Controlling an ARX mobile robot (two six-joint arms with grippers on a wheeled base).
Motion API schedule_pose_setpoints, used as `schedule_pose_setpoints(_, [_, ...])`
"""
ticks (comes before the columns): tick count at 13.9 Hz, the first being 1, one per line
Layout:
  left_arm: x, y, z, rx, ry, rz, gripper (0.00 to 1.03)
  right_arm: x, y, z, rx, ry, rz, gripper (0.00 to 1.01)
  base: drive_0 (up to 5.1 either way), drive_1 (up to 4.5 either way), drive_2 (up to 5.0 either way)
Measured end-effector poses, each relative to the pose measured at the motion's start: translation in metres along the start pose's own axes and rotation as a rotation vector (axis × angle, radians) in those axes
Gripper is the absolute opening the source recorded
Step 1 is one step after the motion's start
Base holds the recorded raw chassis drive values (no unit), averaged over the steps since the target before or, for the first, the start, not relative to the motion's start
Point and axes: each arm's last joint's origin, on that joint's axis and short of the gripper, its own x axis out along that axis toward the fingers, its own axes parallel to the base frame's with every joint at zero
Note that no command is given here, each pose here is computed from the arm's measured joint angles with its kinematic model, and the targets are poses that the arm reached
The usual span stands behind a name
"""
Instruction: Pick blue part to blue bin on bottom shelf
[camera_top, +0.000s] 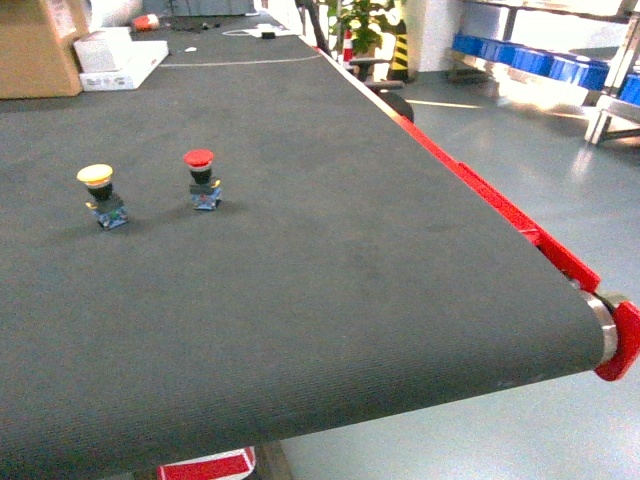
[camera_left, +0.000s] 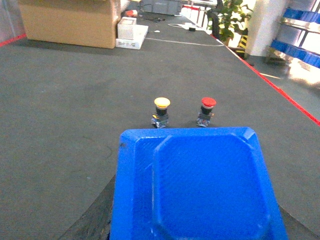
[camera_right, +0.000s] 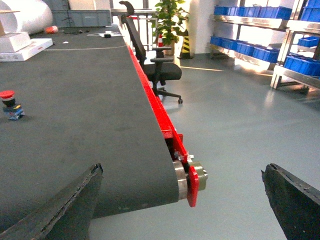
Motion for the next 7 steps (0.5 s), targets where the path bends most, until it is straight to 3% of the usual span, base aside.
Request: schedule_pose_setpoints(7, [0.0, 0.0, 0.0, 0.0, 0.0, -0.001, 0.43, 0.0, 0.0, 0.0, 0.0, 0.0, 0.0, 0.98, -1.6, -1.59, -1.6])
